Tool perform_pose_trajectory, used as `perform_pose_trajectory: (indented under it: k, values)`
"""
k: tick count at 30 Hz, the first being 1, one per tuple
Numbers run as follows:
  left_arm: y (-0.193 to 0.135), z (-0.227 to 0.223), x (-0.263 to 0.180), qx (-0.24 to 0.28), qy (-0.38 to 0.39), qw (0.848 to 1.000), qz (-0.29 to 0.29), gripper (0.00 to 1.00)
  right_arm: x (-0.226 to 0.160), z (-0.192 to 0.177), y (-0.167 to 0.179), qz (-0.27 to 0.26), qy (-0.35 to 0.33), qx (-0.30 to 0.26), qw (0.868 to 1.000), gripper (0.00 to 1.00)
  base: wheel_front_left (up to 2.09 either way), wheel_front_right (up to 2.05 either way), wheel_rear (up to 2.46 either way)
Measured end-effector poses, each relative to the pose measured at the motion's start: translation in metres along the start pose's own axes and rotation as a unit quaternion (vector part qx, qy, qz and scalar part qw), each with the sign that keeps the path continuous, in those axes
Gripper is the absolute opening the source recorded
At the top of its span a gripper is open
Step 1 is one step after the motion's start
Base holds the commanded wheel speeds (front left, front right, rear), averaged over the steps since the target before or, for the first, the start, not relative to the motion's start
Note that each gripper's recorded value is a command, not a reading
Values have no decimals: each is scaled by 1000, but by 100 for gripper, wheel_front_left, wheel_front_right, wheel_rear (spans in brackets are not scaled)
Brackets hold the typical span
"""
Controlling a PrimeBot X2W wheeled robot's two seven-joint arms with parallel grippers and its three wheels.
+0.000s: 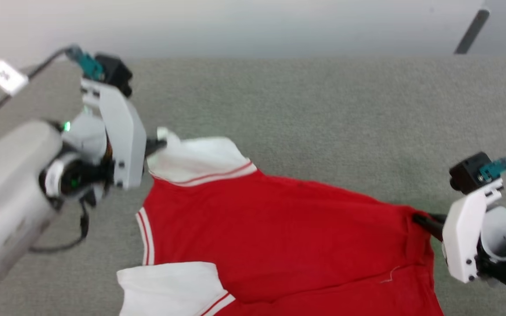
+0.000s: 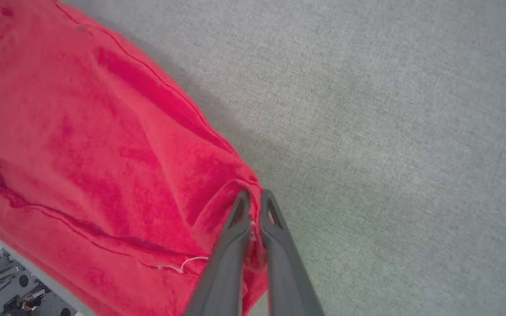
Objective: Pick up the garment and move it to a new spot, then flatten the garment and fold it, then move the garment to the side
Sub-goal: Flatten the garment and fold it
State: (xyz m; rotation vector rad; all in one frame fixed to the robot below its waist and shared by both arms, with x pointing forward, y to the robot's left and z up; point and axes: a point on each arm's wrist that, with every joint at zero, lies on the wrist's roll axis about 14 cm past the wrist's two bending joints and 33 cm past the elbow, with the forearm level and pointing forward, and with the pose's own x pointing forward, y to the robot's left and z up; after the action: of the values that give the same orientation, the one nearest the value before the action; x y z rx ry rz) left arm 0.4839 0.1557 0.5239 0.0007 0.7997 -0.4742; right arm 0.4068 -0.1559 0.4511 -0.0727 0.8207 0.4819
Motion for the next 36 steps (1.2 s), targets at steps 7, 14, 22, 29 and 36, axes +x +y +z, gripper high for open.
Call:
perform_pose_trajectory:
  k: [7,14,22,29,36]
  values:
    - [-14,-54,-45,-41,23,999,14,0,-12,-14,8,5,0,-2,1000,0,0,0,0]
    - [-26,-107,-63,-101,53,993,17,0,-15,-28,17,15,4,7,1000,0,0,0,0]
    - [-39,-157,-61,-146,105,984,9,0,-16,-50,23,24,24,22,999,0,0,0,0]
    - [-44,-186,-54,-166,143,976,8,0,-15,-60,25,27,37,25,999,0,0,0,0]
    - [-41,-199,-48,-180,159,971,14,0,-14,-68,27,32,50,27,998,0,0,0,0]
